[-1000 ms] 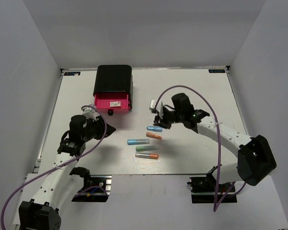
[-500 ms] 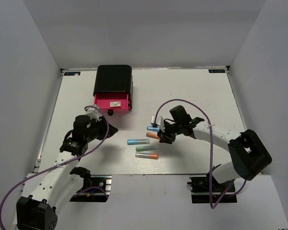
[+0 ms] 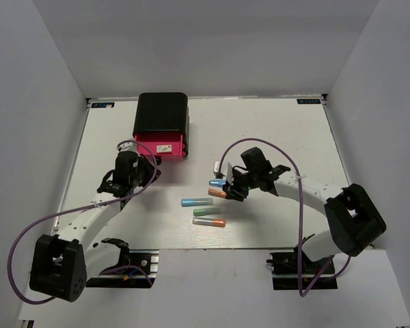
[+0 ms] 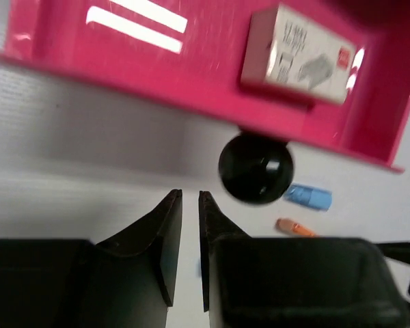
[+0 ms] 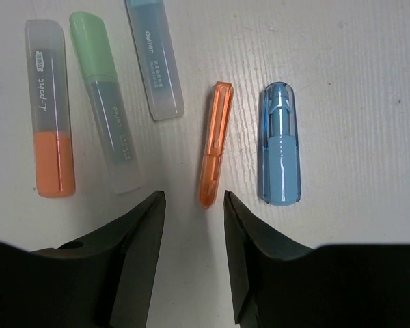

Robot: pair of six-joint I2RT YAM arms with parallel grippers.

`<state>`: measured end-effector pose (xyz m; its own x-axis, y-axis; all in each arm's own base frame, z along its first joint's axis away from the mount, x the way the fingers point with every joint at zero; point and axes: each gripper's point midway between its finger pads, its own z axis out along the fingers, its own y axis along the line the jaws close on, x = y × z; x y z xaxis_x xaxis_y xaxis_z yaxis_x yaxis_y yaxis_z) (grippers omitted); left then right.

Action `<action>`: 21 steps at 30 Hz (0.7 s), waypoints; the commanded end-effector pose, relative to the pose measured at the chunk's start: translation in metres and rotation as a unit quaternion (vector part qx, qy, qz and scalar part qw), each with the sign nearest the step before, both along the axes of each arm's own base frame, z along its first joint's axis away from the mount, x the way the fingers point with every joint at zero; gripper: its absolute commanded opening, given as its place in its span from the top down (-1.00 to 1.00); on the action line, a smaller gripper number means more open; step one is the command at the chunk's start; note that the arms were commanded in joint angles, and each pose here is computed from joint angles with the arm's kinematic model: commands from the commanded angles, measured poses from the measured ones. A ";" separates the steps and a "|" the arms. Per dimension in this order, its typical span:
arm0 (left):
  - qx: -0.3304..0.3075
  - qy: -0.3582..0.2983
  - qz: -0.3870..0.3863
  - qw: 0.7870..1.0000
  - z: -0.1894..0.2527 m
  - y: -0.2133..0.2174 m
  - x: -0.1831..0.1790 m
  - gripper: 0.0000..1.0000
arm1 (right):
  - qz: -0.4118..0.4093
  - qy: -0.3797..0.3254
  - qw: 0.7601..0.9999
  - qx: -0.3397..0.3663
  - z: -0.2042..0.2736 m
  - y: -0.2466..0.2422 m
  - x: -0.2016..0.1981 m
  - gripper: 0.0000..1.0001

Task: Sort the stationery into containers
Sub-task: Close the drawer

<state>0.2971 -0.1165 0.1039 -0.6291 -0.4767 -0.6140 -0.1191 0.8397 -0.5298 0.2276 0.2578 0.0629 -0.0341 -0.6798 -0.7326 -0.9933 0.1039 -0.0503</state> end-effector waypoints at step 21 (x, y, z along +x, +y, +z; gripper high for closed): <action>-0.067 -0.060 0.135 0.987 0.062 0.002 0.093 0.45 | 0.001 -0.029 0.999 0.014 0.010 -0.002 0.002 0.08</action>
